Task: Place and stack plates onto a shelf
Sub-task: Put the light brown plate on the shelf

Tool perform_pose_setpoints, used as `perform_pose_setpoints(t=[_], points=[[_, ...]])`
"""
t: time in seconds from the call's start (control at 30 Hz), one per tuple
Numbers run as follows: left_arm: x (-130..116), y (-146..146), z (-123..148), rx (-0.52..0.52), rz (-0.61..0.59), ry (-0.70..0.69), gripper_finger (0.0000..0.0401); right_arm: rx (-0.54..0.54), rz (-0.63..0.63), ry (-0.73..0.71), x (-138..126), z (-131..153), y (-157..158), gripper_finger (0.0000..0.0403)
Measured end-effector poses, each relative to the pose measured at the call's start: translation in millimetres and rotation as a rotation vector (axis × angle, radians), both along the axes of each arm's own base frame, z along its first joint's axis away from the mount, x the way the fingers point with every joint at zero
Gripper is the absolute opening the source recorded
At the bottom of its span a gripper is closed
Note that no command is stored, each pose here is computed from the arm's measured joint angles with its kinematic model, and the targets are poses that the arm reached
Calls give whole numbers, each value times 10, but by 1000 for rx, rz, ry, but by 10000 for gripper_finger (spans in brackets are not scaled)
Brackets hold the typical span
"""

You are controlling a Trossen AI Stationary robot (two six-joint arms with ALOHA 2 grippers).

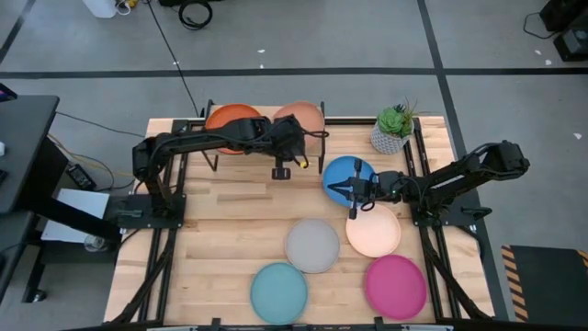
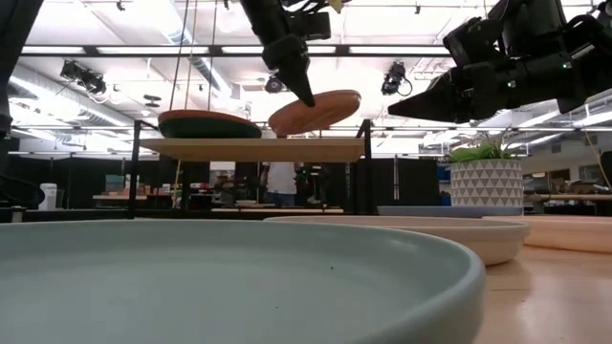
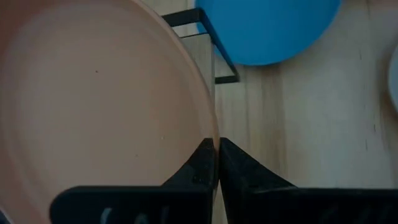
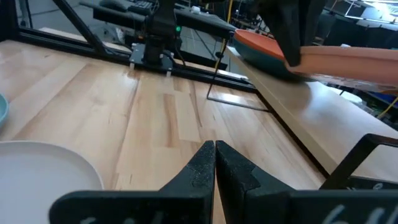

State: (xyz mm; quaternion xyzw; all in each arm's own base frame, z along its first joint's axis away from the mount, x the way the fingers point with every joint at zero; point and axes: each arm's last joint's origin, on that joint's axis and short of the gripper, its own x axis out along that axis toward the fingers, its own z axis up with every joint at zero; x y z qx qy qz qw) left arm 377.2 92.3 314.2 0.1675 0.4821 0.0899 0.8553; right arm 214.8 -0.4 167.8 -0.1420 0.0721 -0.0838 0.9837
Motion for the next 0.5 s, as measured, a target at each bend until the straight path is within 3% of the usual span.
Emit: perform_pose_setpoints(t=[0.17,0.5], points=[[-48,60,-46,-57,16,41,14,0,0,3,0,-3,1,20],[-92,125,-74,-74,12,83,14,0,0,2,0,-2,1,20]])
